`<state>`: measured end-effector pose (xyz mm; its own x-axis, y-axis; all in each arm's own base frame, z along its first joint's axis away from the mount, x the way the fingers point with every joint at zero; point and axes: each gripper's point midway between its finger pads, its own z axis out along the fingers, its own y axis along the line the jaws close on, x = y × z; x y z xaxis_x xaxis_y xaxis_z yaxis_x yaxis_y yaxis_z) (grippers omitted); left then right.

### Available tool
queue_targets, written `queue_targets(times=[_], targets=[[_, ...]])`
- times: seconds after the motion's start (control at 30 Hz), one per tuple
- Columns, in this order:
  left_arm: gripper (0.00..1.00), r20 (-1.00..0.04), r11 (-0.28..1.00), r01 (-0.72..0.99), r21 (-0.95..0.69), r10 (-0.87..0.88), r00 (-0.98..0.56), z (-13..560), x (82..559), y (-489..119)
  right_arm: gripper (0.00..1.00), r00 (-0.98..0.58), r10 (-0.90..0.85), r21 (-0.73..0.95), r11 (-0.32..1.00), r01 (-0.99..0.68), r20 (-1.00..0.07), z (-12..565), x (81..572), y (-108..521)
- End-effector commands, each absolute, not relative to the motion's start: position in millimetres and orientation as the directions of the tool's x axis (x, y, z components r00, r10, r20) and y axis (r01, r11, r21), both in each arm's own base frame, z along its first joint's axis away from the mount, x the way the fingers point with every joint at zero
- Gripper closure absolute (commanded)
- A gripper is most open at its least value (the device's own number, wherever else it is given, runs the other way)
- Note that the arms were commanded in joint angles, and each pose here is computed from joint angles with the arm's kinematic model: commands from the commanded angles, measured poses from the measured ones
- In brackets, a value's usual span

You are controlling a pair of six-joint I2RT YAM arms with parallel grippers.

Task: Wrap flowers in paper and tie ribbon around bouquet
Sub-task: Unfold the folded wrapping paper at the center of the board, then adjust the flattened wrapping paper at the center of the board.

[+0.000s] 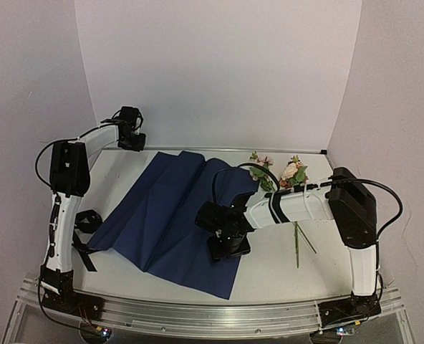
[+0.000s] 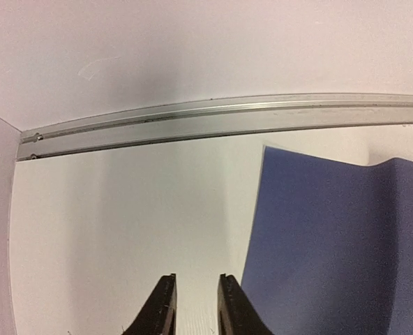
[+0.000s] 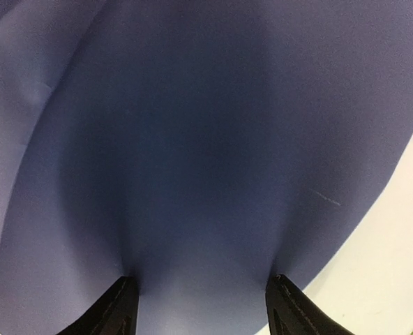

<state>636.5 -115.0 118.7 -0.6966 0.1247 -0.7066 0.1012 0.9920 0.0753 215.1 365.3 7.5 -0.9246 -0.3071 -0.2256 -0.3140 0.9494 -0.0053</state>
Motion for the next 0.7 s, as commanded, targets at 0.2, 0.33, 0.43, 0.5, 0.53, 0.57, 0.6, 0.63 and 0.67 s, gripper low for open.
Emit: queue_targets(times=[0.2,0.33,0.43,0.5,0.53,0.57,0.6,0.63,0.67], targets=[[0.49,-0.537,0.898,0.007,-0.440,-0.257,-0.803,154.1,561.9,-160.2,0.30,-0.912,-0.256,-0.008,0.963,-0.268,-0.321,54.6,239.7,366.0],[0.46,-0.438,0.833,-0.021,-0.553,-0.312,-0.843,146.0,525.6,-178.5,0.25,-0.886,-0.239,0.015,0.964,-0.267,-0.398,84.3,257.9,372.6],[0.44,-0.411,0.812,-0.009,-0.584,-0.305,-0.859,146.3,504.5,-195.6,0.23,-0.867,-0.223,0.025,0.965,-0.262,-0.446,103.6,274.1,374.3],[0.44,-0.381,0.792,-0.008,-0.610,-0.302,-0.874,143.3,492.0,-207.9,0.23,-0.856,-0.217,0.026,0.965,-0.260,-0.469,111.9,284.7,375.2],[0.44,-0.370,0.786,-0.011,-0.618,-0.304,-0.878,142.4,487.9,-212.5,0.23,-0.853,-0.211,0.028,0.967,-0.254,-0.477,114.6,291.0,375.4],[0.44,-0.351,0.778,-0.019,-0.627,-0.305,-0.885,138.5,481.5,-218.5,0.23,-0.850,-0.209,0.024,0.968,-0.251,-0.484,115.8,298.1,374.7],[0.44,-0.337,0.774,-0.026,-0.632,-0.304,-0.891,134.8,476.5,-223.0,0.23,-0.846,-0.210,0.019,0.968,-0.251,-0.490,116.5,303.6,374.7],[0.44,-0.313,0.770,-0.043,-0.637,-0.309,-0.898,127.9,470.5,-227.3,0.23,-0.845,-0.208,0.016,0.969,-0.247,-0.492,115.6,311.6,374.2],[0.44,-0.292,0.765,-0.058,-0.642,-0.314,-0.904,122.1,465.2,-230.8,0.23,-0.844,-0.205,0.016,0.969,-0.245,-0.496,115.9,318.8,373.7]])
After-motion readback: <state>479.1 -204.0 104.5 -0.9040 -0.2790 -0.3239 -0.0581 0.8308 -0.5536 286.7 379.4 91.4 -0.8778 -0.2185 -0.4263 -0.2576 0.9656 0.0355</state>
